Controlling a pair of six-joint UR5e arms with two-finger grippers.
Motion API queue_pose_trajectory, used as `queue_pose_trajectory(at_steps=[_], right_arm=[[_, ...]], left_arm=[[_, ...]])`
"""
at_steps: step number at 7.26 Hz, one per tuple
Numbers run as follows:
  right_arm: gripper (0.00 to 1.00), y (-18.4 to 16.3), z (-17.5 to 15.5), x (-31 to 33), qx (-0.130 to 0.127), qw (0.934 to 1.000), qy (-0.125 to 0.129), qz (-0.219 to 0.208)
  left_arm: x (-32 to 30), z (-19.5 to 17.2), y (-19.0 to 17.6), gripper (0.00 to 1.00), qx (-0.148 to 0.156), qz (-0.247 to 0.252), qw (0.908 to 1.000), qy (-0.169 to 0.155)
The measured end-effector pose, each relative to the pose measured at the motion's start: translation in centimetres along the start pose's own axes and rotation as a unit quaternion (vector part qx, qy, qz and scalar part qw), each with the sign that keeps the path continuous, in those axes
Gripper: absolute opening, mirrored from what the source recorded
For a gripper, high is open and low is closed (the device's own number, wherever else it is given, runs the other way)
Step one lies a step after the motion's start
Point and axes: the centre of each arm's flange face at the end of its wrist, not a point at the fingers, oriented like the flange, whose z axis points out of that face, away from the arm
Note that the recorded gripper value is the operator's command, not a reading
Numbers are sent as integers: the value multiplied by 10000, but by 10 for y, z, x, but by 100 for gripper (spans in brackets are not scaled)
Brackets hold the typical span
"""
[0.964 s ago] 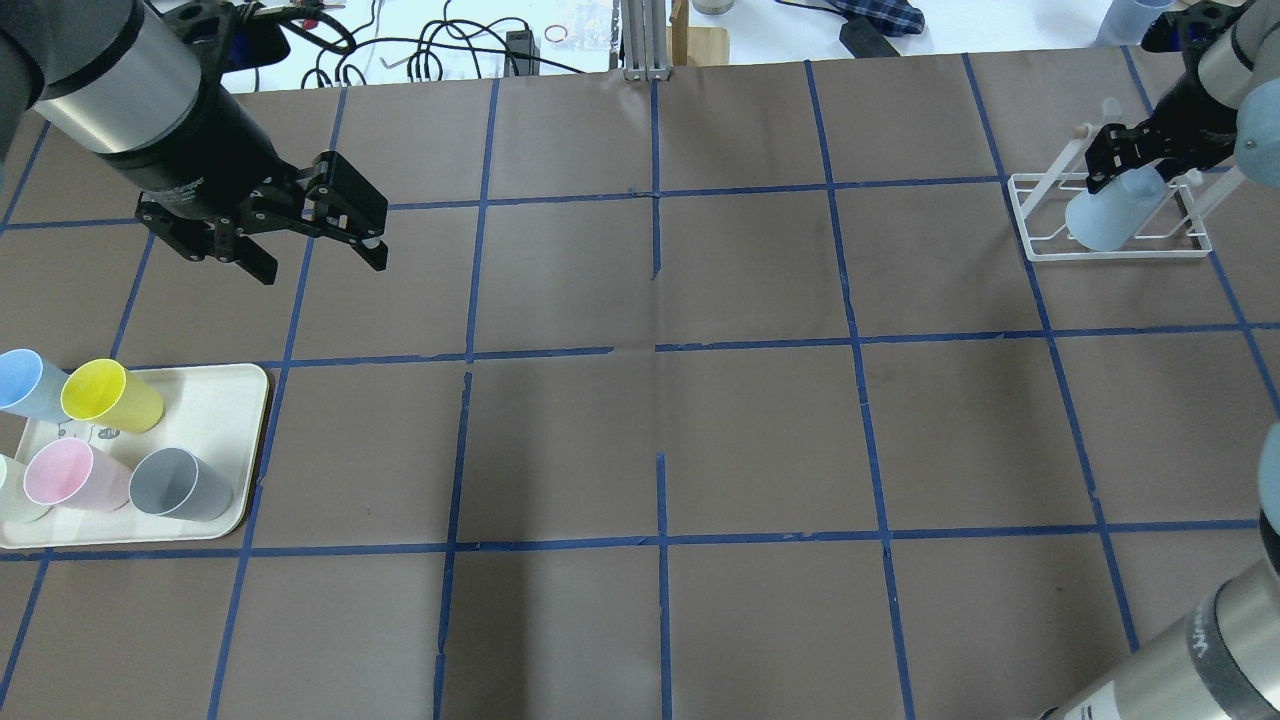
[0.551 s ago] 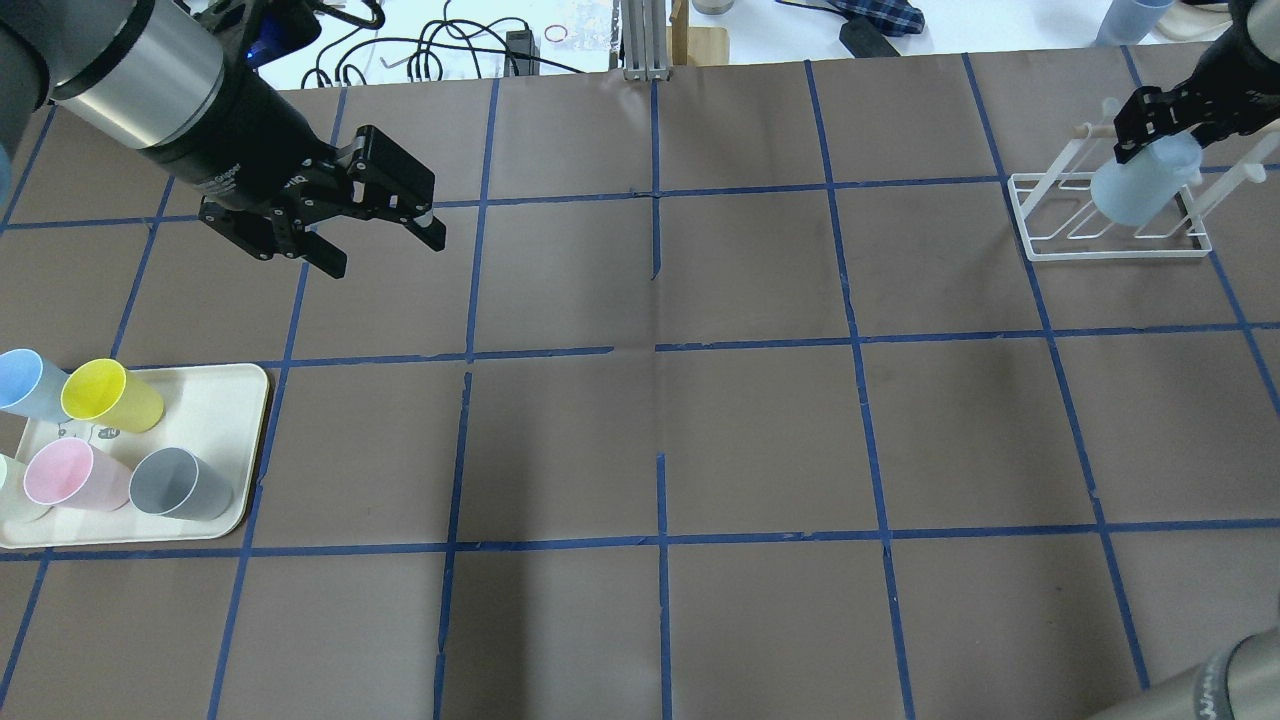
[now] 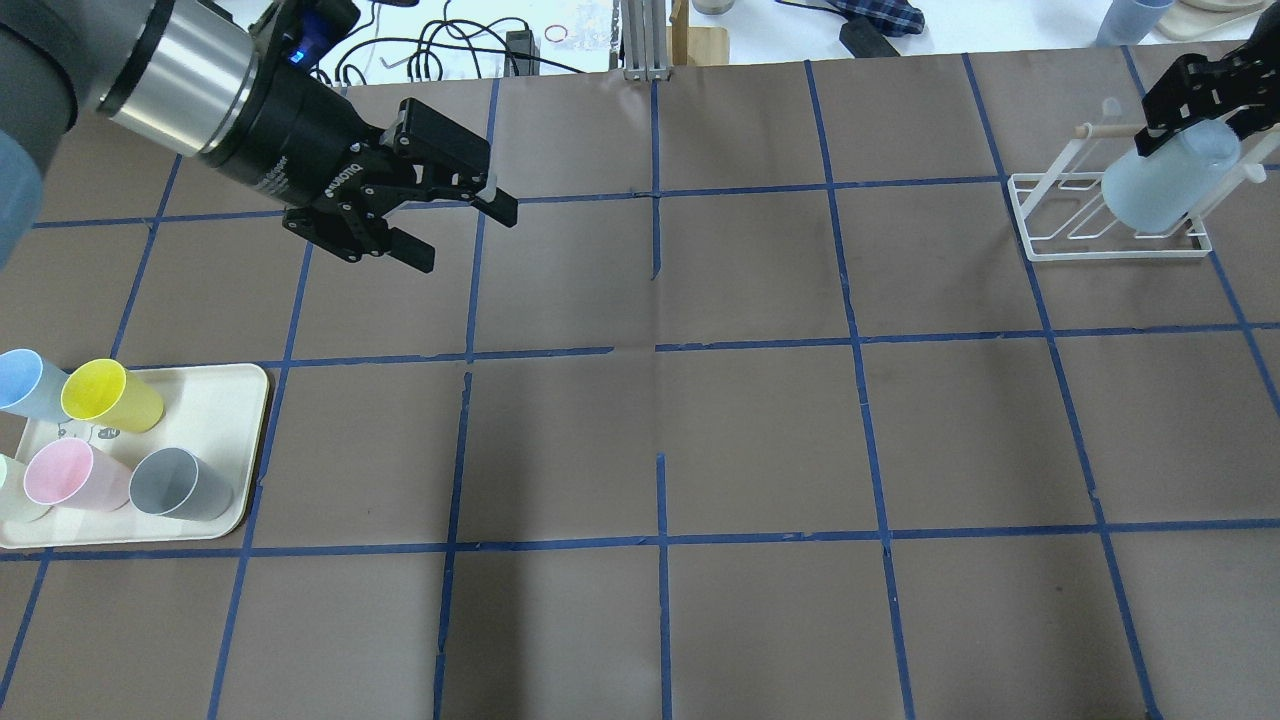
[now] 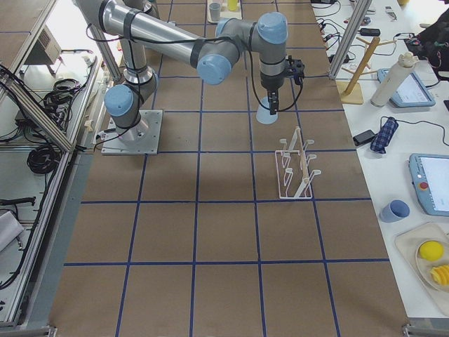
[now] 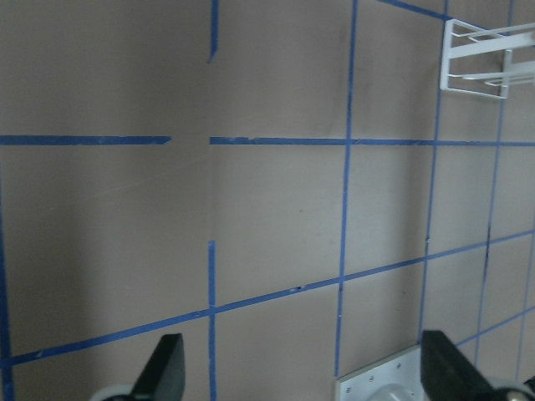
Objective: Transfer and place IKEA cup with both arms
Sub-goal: 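Carry the cup toward the left gripper while the left arm raises to meet it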
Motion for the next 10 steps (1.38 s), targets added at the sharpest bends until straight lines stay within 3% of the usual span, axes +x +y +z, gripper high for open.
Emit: queue_pose_trajectory(at_steps=[2,3,4,6,8,10], right_arm=[[47,24,-18,-26,-249,9959,-679,552],[47,33,-24,-39,-371,9883,-1038,1058],[47,40,-29,-52,-509,9773,-1326,1570],[47,48,-38,-96,-785,9547,-1655,2346],[46,52,-39,-146,-1025,9382,-1765,2794],[46,52,-39,-171,-1286,9027,-2046,3559]], left_arm=[[-22,27,1,100,-60,-59,9944,1052],[-33,38,1,100,-7,1,9879,1552],[-38,48,0,100,102,97,9779,2087],[-35,56,-4,100,413,-6,9445,3260],[-38,58,-14,100,563,32,9335,3542],[-45,67,-24,100,612,67,9308,3604]])
